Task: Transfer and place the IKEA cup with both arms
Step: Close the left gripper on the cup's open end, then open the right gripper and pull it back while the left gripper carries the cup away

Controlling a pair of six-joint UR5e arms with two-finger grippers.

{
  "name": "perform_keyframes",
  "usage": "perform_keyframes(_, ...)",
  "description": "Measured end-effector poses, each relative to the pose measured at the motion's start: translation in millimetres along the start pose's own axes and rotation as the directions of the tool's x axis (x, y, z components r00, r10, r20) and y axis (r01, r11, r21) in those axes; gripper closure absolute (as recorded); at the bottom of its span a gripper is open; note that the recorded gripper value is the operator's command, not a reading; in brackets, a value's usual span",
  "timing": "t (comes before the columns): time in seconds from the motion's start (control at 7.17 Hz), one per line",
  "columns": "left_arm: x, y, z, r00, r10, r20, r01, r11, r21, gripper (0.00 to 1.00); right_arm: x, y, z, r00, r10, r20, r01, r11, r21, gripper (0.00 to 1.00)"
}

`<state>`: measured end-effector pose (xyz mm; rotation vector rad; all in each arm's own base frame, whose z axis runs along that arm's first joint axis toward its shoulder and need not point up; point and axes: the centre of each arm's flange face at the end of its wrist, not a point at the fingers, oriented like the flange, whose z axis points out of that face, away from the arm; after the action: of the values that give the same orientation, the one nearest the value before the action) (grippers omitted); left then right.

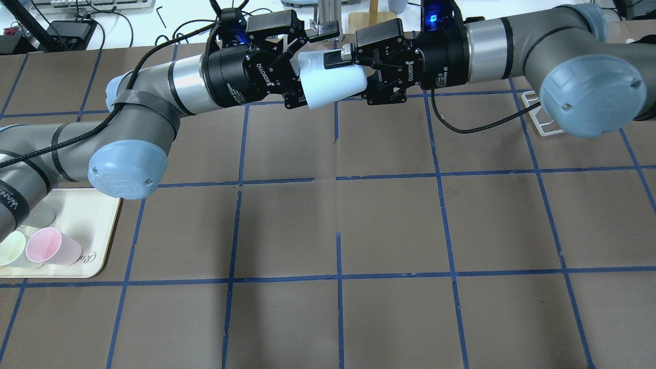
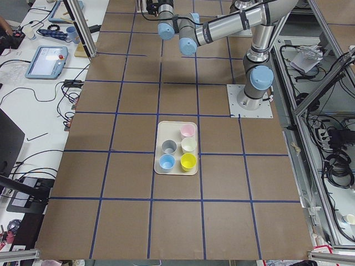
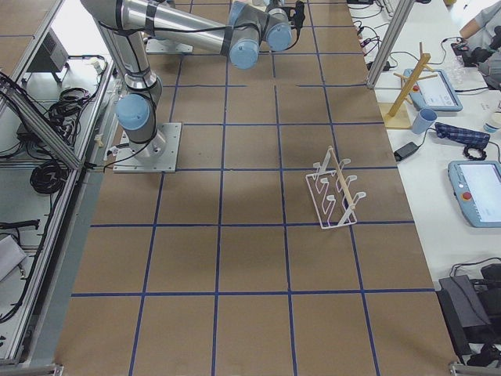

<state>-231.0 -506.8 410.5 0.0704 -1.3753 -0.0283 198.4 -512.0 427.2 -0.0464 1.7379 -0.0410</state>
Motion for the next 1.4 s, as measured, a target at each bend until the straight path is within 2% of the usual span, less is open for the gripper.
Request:
perform_keyframes(0.42, 5, -1, -4, 1.000, -0.025, -0.001, 0.025, 1.000, 0.006, 0.26, 4, 3, -1, 1.000, 0.008, 0.008, -0.008, 1.000, 0.005, 0.00)
perform_keyframes(0.7, 8, -11, -28, 0.999, -0.032, -0.005, 0.033, 0.998, 0.053, 0.28, 2, 2, -4, 1.000, 0.008, 0.006, -0.008, 1.000, 0.011, 0.00)
perform_keyframes(0.84, 9, -14, -37, 0.999, -0.034, -0.006, 0.034, 0.997, 0.069, 0.51, 1, 0, -7, 1.000, 0.007, 0.003, -0.007, 1.000, 0.016, 0.00)
perform_keyframes(0.98, 9, -15, -40, 0.999, -0.034, -0.005, 0.034, 0.997, 0.076, 0.80, 0, -4, -17, 1.000, 0.006, -0.005, -0.006, 0.999, 0.033, 0.00)
perform_keyframes(1.12, 9, -15, -42, 0.999, -0.042, 0.002, 0.042, 0.996, 0.079, 0.99, -1, -10, -36, 1.000, 0.003, -0.029, -0.002, 0.998, 0.059, 0.00)
perform_keyframes(1.4, 14, -16, -48, 0.996, -0.082, 0.027, 0.079, 0.993, 0.088, 1.00, 0, -22, -75, 0.991, -0.005, -0.134, 0.017, 0.996, 0.090, 0.00)
